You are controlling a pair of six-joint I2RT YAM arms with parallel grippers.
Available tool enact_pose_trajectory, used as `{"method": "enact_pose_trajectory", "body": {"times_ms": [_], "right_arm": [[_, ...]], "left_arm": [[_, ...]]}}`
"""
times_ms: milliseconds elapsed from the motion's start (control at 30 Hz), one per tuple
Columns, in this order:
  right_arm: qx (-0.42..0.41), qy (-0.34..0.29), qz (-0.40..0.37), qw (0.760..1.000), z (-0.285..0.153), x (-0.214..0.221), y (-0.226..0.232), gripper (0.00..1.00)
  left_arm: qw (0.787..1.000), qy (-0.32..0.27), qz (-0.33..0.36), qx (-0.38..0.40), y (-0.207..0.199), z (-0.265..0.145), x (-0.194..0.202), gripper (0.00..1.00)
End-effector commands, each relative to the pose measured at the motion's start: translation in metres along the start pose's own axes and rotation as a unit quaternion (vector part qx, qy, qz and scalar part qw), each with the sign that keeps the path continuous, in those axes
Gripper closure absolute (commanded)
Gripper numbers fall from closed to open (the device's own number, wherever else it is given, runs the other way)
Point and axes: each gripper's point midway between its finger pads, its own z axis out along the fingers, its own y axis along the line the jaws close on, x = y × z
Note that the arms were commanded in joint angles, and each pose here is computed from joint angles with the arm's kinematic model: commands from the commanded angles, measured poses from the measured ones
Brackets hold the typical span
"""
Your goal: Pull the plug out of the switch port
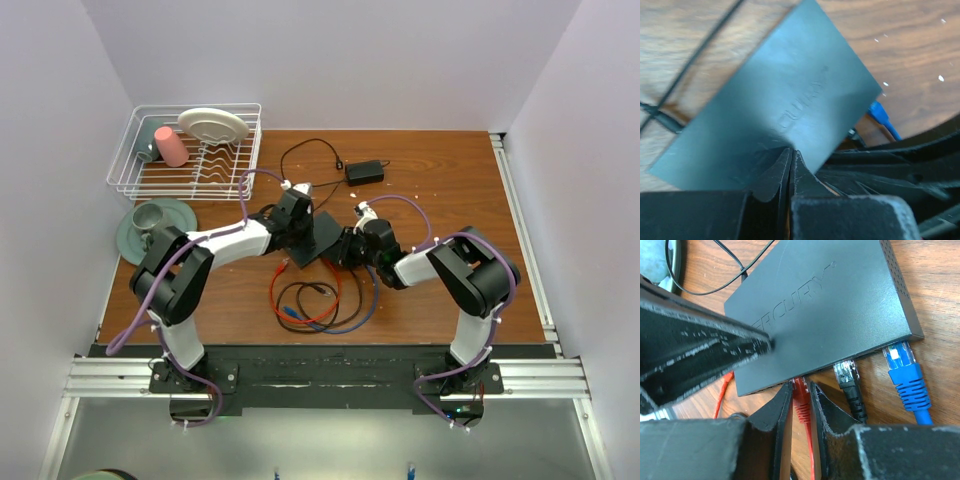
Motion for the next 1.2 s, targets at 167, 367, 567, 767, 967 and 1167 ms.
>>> {"method": "enact_pose_trajectory", "body": {"times_ms": [167,367,567,767,967,1167], "right_arm": [[0.099,0.095,-0.003,0.991,-0.021,0.055,-0.055,1.00],[0.100,0.106,-0.002,0.989,-0.021,0.060,-0.057,1.00],[0.108,0.120,0.003,0.987,-0.030,0.071,-0.063,1.00],[0.113,0.128,0.005,0.985,-0.040,0.078,-0.065,1.00],[0.114,0.130,0.004,0.985,-0.051,0.081,-0.064,1.00],[0.117,0.132,0.004,0.984,-0.058,0.082,-0.063,1.00]], "left_arm": [[0.999,0.049,-0.011,0.022,-0.009,0.010,0.023,1.00],[0.999,0.035,0.001,0.004,-0.003,0.001,0.016,1.00],[0.998,0.069,-0.008,-0.005,0.001,0.023,0.032,1.00],[0.996,0.091,-0.022,-0.002,0.004,0.036,0.046,1.00],[0.996,0.089,-0.026,0.005,0.002,0.037,0.044,1.00],[0.995,0.092,-0.031,0.007,0.003,0.039,0.048,1.00]]}}
